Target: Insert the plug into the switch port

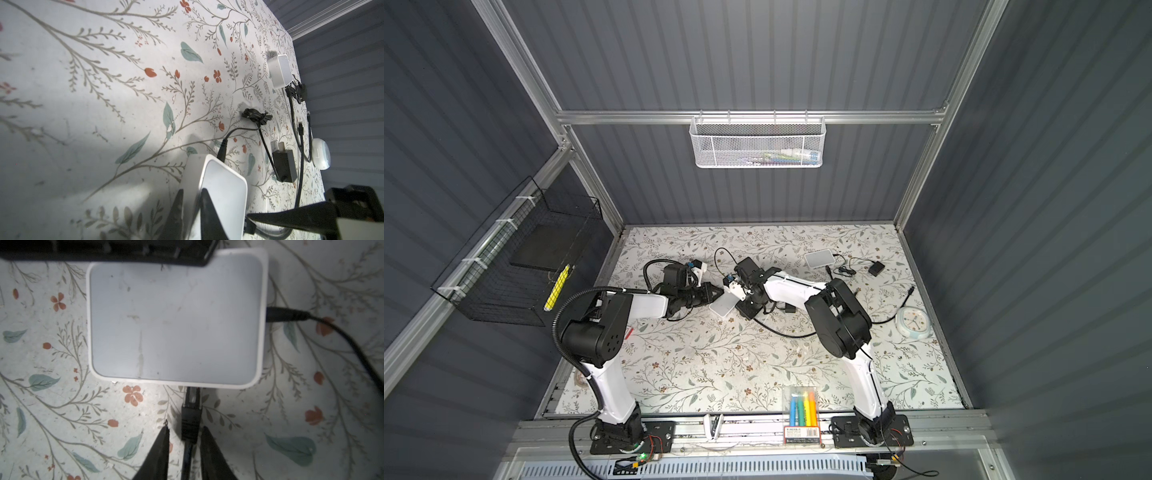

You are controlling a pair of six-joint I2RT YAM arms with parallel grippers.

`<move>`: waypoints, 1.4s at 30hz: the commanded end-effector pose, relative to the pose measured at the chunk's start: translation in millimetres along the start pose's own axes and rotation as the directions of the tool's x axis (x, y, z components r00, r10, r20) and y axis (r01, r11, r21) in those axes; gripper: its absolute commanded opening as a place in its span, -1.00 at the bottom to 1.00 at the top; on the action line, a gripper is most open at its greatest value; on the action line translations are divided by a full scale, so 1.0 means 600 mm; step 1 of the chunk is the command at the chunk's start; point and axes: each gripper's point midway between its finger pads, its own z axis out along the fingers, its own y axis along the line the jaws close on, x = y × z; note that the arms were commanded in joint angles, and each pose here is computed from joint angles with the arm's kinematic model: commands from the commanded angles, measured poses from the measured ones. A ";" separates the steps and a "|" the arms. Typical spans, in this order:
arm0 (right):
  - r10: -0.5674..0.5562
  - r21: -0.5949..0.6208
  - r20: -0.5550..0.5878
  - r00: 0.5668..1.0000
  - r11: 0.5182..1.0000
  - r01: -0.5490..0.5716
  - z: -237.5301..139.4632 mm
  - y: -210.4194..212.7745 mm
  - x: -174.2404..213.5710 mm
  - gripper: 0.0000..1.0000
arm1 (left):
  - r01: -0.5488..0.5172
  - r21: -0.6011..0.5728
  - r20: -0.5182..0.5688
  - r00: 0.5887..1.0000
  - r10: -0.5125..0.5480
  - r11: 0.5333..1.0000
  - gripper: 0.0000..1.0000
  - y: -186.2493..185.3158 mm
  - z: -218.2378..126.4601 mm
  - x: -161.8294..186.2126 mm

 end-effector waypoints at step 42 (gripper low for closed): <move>0.012 0.016 -0.039 0.999 1.000 -0.012 0.029 -0.010 0.011 -0.67 | 0.090 -0.100 -0.209 0.972 -0.110 0.991 -0.69 0.056 0.009 0.115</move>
